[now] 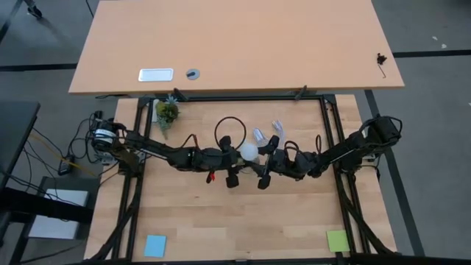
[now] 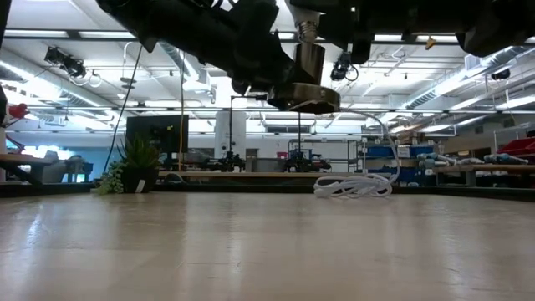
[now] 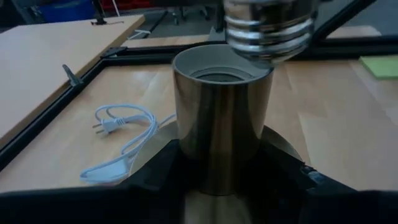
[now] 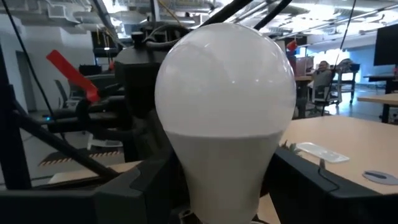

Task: Screw lightbulb
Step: Insert the lightbulb into the lamp socket

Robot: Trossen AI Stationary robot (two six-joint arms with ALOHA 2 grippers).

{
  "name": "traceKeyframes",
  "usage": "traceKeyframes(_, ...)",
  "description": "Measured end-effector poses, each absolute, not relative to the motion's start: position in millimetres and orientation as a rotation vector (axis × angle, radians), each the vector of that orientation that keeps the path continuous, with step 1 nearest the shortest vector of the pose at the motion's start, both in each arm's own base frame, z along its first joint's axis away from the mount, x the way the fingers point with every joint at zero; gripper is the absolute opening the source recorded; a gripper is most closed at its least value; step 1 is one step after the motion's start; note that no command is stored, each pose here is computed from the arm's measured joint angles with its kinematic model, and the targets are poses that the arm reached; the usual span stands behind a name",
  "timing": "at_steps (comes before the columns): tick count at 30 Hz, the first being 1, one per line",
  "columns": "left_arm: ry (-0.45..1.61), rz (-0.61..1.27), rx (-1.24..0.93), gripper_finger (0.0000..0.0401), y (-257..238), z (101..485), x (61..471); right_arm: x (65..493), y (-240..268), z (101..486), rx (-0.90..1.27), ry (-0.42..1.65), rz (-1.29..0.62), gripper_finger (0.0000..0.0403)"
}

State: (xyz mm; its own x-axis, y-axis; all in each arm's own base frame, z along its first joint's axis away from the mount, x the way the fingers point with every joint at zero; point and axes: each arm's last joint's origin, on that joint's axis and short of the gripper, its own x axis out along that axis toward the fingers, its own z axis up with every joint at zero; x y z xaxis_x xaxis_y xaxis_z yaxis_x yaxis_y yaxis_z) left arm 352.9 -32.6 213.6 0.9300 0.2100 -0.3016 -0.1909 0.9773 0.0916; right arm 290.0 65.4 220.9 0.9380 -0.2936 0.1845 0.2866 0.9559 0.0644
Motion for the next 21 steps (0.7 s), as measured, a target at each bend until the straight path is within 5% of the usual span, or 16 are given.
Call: traceKeyframes(21, 0.157, 0.135, -0.046, 0.016, -33.8, 208.6, 344.7, 291.3, 58.3, 221.8, 0.101, -0.215, -0.313, 0.0228)
